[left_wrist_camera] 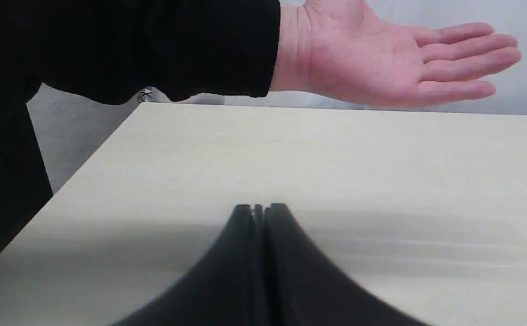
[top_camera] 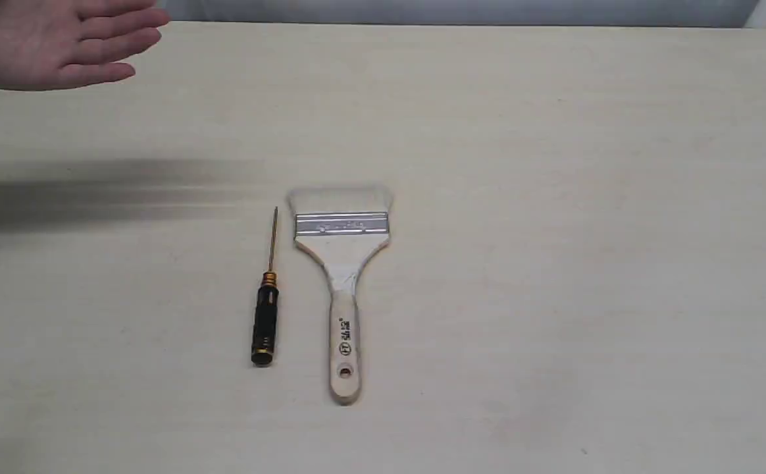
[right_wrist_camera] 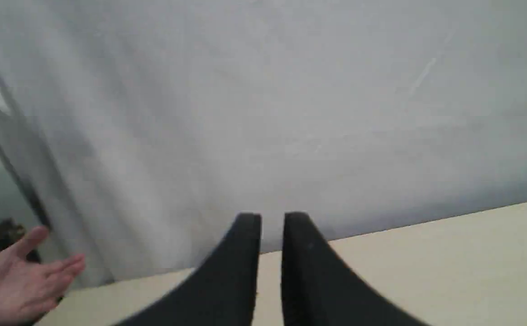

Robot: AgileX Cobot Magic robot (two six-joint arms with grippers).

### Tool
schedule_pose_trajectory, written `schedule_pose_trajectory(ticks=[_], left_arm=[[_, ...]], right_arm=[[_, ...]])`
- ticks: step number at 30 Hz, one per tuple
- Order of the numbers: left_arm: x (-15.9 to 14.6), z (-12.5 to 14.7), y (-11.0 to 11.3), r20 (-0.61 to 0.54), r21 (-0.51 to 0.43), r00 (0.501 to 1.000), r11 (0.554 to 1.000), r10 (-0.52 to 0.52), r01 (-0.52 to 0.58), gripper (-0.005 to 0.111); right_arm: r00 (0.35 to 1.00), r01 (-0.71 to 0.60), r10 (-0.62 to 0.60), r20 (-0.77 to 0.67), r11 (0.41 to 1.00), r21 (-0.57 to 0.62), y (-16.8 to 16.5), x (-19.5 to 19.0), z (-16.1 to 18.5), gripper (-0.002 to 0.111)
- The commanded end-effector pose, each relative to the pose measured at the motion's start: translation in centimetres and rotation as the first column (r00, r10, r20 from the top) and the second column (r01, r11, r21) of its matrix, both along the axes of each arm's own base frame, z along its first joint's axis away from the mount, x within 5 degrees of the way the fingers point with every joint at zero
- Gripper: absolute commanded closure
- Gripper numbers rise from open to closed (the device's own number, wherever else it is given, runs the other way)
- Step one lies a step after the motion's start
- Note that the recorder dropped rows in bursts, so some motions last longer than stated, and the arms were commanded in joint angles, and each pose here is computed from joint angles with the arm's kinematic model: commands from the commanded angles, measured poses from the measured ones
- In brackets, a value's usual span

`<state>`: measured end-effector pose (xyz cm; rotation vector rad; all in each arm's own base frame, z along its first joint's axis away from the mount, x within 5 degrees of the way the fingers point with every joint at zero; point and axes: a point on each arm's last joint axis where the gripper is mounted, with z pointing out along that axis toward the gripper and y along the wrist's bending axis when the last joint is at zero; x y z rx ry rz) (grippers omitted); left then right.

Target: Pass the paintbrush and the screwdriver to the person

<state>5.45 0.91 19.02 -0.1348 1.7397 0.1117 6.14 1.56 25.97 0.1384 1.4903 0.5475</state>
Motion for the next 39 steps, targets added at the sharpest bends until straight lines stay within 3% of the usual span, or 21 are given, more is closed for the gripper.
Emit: schedule_pose_trajectory(ticks=[1, 7, 14, 22, 32, 35, 39], left_arm=[[0.0, 0.1, -0.1, 0.013, -0.001, 1.0, 1.0, -0.009, 0.009, 0.107], [0.0, 0.1, -0.1, 0.013, -0.001, 1.0, 1.0, -0.009, 0.009, 0.107], [0.0, 0.1, -0.1, 0.013, -0.001, 1.0, 1.0, -0.009, 0.009, 0.107], [0.0, 0.1, -0.1, 0.013, -0.001, 1.0, 1.0, -0.009, 0.009, 0.107], [0.0, 0.0, -0.1, 0.011, -0.004, 1.0, 1.0, -0.009, 0.009, 0.107], [0.0, 0.0, -0.1, 0.011, -0.004, 1.0, 1.0, -0.009, 0.009, 0.107], [0.0, 0.0, -0.1, 0.011, -0.004, 1.0, 1.0, -0.009, 0.009, 0.107]], right_arm=[[0.993, -0.118, 0.114, -0.043, 0.987, -0.113, 1.3, 1.4, 1.1, 0.098], [0.949, -0.297, 0.244, -0.201, 0.908, -0.295, 5.0, 5.3, 1.9, 0.098], [0.886, -0.422, 0.287, -0.364, 0.825, -0.376, 9.2, 9.7, 1.2, 0.098], [0.859, -0.497, 0.332, -0.39, 0.723, -0.48, 12.9, 12.2, 0.2, 0.098], [0.816, -0.52, 0.311, -0.487, 0.763, -0.384, 15.2, 14.6, -1.1, 0.098], [0.79, -0.553, 0.305, -0.532, 0.73, -0.402, 15.8, 15.2, -2.1, 0.09], [0.756, -0.592, 0.289, -0.587, 0.683, -0.427, 16.2, 15.5, -3.7, 0.065]])
